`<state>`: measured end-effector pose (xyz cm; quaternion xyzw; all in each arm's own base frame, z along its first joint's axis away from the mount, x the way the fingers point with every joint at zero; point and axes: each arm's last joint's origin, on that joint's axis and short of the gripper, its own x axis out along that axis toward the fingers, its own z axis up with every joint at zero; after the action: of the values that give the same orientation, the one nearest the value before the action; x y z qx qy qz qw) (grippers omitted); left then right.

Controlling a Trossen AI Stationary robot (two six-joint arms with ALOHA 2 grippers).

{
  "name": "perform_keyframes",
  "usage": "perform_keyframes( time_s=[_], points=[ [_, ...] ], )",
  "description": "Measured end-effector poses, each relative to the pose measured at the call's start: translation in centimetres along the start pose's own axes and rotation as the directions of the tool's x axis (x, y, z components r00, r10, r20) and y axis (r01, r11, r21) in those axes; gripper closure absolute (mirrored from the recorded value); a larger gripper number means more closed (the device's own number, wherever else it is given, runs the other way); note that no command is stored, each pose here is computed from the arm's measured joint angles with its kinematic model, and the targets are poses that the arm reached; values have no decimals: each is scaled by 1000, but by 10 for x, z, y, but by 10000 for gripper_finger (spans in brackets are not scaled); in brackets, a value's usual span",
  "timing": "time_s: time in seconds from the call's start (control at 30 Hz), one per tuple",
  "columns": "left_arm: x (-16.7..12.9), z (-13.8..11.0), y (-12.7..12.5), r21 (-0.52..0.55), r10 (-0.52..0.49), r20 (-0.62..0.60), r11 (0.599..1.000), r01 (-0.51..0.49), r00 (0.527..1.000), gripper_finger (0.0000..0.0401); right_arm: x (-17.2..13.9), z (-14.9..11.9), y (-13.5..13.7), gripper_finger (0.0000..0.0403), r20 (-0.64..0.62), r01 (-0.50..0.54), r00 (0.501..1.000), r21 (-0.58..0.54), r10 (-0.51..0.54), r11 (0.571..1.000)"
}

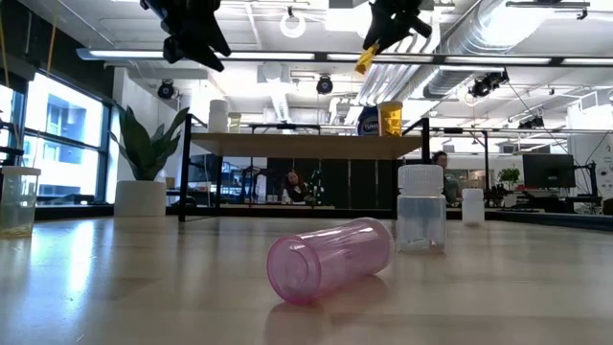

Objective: Pick and place medicine bottles onto shelf by color
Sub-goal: Put the small orange pill bottle on the shelf

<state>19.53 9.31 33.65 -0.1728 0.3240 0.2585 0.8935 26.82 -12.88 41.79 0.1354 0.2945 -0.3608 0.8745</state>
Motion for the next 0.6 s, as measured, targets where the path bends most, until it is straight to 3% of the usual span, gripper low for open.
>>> perform_keyframes(
  time_s=[0.37,0.6],
  points=[
    [0,2,11,-43,40,8,998,-40,999,201,13,20,-22,293,112,-63,991,-74,71,995],
    [0,4,17,-64,63,12,996,-62,998,201,48,17,-19,293,36,-125,991,-123,130,985]
  ],
)
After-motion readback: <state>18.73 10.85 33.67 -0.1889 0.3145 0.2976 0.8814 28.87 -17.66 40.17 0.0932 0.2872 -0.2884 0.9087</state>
